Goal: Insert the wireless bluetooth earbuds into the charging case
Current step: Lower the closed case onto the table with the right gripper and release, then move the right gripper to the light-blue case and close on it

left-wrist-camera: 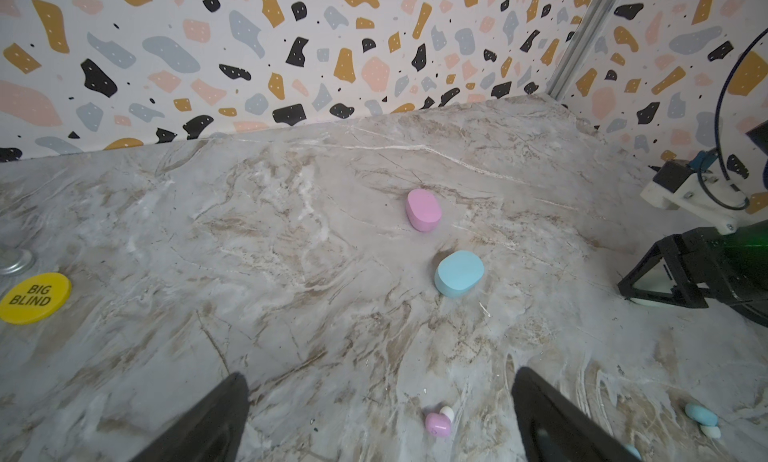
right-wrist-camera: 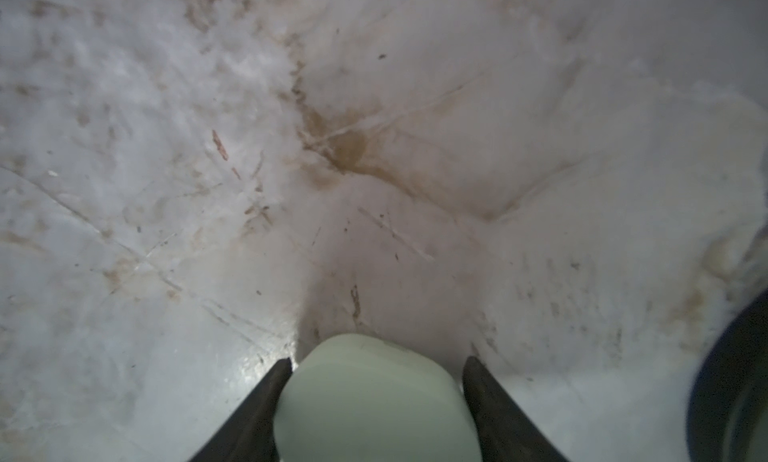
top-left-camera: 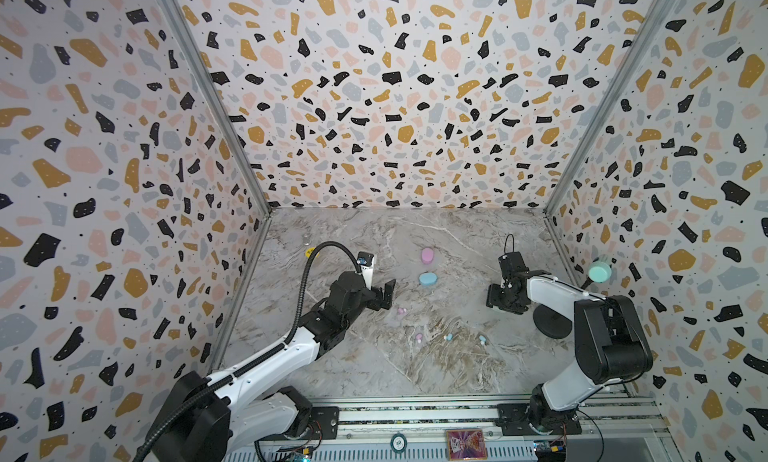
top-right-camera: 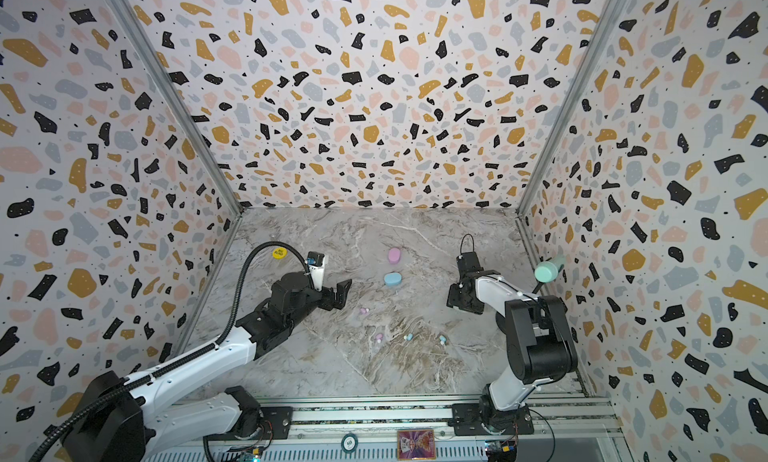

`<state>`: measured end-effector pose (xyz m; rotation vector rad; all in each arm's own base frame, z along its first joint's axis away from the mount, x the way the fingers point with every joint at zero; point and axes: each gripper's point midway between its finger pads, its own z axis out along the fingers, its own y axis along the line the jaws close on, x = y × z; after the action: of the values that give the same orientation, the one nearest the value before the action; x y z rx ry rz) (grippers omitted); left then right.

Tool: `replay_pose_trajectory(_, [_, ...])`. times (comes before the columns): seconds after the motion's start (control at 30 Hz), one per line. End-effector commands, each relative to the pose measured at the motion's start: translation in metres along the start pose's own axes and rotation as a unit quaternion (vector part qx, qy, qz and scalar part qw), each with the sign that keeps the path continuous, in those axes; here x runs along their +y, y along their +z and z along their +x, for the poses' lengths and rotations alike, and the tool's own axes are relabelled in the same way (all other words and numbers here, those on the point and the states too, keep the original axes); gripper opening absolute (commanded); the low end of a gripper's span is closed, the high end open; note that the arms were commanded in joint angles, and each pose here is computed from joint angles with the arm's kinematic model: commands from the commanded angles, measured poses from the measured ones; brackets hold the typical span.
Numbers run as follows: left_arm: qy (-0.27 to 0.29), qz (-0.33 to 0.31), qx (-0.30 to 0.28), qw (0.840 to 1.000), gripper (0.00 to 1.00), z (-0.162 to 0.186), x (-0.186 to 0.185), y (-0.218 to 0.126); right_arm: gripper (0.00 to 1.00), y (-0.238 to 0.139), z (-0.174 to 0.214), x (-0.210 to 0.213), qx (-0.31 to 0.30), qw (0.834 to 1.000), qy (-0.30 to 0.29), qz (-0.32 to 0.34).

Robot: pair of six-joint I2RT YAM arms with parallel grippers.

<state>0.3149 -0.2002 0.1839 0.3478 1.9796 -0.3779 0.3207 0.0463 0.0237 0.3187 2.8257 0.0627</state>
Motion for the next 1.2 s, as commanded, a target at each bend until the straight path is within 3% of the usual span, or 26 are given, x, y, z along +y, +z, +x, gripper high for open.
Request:
replay_pose_trajectory(0.0, [-0.007,0.015,-0.015,1.000,1.00,-0.016,-0.008,-0.002,0.76,-0.003,0.002,-0.004,0.005,1.000,0.002,0.008])
replay_pose_trajectory(0.33, [-0.028,0.026,-0.045,0.998,1.00,-0.023,-0.009,-0.012,0.85,-0.048,-0.003,0.019,-0.019,1.000,-0.019,-0.013])
replay_pose_trajectory(0.6, [-0.033,0.053,-0.026,0.998,1.00,-0.011,-0.018,-0.009,0.87,-0.087,-0.011,0.080,-0.030,0.994,-0.087,-0.061])
replay_pose_trajectory(0.9, [-0.058,0.065,-0.013,0.996,1.00,0.006,-0.020,-0.006,0.87,-0.072,-0.010,0.175,0.006,0.974,-0.192,-0.122])
replay_pose_trajectory(1.17, [-0.065,0.065,-0.013,0.996,1.00,0.012,-0.017,-0.006,0.87,-0.039,-0.020,0.218,0.024,0.965,-0.241,-0.100])
